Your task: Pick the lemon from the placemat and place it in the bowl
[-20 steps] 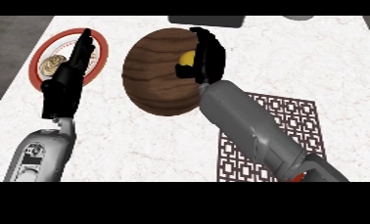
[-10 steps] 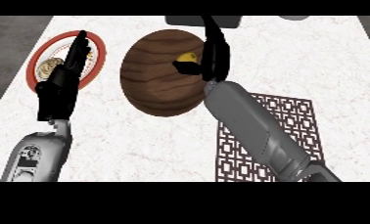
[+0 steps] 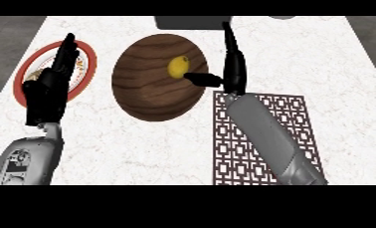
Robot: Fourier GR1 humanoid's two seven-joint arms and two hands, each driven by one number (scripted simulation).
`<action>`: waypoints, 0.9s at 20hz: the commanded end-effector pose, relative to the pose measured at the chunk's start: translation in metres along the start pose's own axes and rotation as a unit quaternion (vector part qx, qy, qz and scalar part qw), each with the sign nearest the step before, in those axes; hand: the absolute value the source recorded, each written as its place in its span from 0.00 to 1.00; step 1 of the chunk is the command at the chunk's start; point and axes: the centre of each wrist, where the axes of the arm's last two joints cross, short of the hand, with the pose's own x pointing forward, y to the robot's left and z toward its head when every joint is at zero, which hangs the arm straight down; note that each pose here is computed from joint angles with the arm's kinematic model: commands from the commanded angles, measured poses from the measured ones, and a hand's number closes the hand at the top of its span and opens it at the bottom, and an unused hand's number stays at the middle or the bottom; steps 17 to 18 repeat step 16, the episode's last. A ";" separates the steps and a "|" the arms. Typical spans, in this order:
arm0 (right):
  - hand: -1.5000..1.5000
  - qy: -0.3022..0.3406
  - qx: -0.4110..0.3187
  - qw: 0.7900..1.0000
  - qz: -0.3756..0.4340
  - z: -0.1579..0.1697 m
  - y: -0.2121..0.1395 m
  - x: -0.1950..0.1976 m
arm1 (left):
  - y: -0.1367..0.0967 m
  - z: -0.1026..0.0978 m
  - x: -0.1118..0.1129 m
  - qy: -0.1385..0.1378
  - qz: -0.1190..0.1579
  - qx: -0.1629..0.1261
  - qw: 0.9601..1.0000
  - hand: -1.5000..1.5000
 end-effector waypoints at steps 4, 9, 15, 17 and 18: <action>0.00 -0.021 0.049 0.997 -0.056 0.033 -0.037 -0.029 | 0.004 -0.002 -0.003 0.000 -0.012 0.009 1.000 0.50; 0.00 -0.034 0.076 0.994 -0.067 0.071 -0.052 -0.030 | 0.006 0.011 -0.007 0.003 -0.005 0.005 1.000 0.50; 0.00 -0.042 0.079 0.994 -0.064 0.112 -0.069 -0.055 | -0.005 0.023 0.005 0.003 -0.003 0.011 1.000 0.50; 0.00 -0.042 0.075 0.994 -0.060 0.092 -0.069 -0.030 | -0.004 0.014 0.007 0.006 -0.001 0.004 1.000 0.50; 0.00 -0.042 0.075 0.994 -0.060 0.092 -0.069 -0.030 | -0.004 0.014 0.007 0.006 -0.001 0.004 1.000 0.50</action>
